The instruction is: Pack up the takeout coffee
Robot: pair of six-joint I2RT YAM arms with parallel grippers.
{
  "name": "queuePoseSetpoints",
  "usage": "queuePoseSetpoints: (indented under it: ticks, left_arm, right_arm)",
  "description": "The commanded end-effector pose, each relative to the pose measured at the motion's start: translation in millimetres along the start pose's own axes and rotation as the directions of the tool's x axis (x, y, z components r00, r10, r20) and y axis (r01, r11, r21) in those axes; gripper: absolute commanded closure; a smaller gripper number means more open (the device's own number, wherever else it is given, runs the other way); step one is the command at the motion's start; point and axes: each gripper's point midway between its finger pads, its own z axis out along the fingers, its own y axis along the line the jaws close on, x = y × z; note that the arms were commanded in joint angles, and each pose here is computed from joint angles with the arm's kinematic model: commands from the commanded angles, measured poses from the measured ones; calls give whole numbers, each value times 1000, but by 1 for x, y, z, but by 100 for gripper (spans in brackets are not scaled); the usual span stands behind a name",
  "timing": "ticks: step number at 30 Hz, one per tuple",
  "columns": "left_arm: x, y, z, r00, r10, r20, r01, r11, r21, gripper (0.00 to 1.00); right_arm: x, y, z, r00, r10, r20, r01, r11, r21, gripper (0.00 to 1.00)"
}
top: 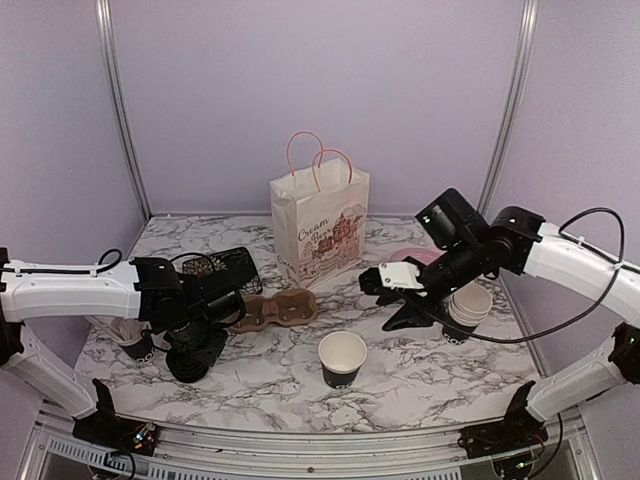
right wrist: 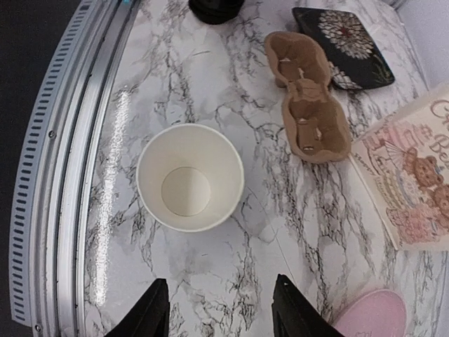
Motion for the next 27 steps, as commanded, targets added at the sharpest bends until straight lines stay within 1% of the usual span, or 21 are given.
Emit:
queuePoseSetpoints:
  ticks: [1, 2, 4, 6, 8, 9, 12, 15, 19, 23, 27]
  left_arm:
    - [11, -1, 15, 997, 14, -78, -13, 1000, 19, 53]
    - [13, -3, 18, 995, 18, -97, -16, 1000, 25, 54]
    - [19, -6, 23, 991, 32, -131, -28, 999, 36, 54]
    - [23, -5, 27, 988, 38, -152, -33, 999, 32, 53]
    - [26, -2, 31, 985, 30, -169, -27, 999, 17, 53]
    - [27, -1, 32, 984, 29, -176, -27, 1000, 12, 54]
    - [27, 1, 33, 984, 24, -178, -24, 1000, 0, 54]
    - [26, 3, 34, 983, 19, -182, -21, 1000, -7, 56]
    - [26, 5, 36, 982, 15, -188, -18, 1000, -13, 61]
    - [29, 6, 37, 980, 14, -198, -17, 1000, -15, 70]
    - [29, 8, 34, 980, 15, -197, -20, 1000, -20, 76]
  right_arm:
    - [12, -11, -43, 957, 128, 260, -148, 987, 57, 52]
    - [15, -17, -51, 940, 129, 315, -168, 981, 101, 52]
    - [30, -24, -63, 908, 158, 389, -237, 958, 163, 52]
    - [49, -29, -67, 885, 182, 428, -298, 929, 220, 52]
    - [68, -29, -58, 876, 222, 428, -342, 912, 228, 52]
    - [72, -28, -56, 876, 220, 428, -341, 911, 230, 52]
    - [73, -30, -63, 877, 212, 431, -345, 903, 257, 52]
    - [74, -28, -60, 873, 217, 437, -345, 907, 240, 51]
    - [74, -27, -58, 871, 219, 439, -344, 911, 228, 51]
    - [75, -26, -56, 873, 216, 438, -339, 913, 227, 51]
    - [76, -26, -55, 874, 216, 435, -338, 914, 226, 52]
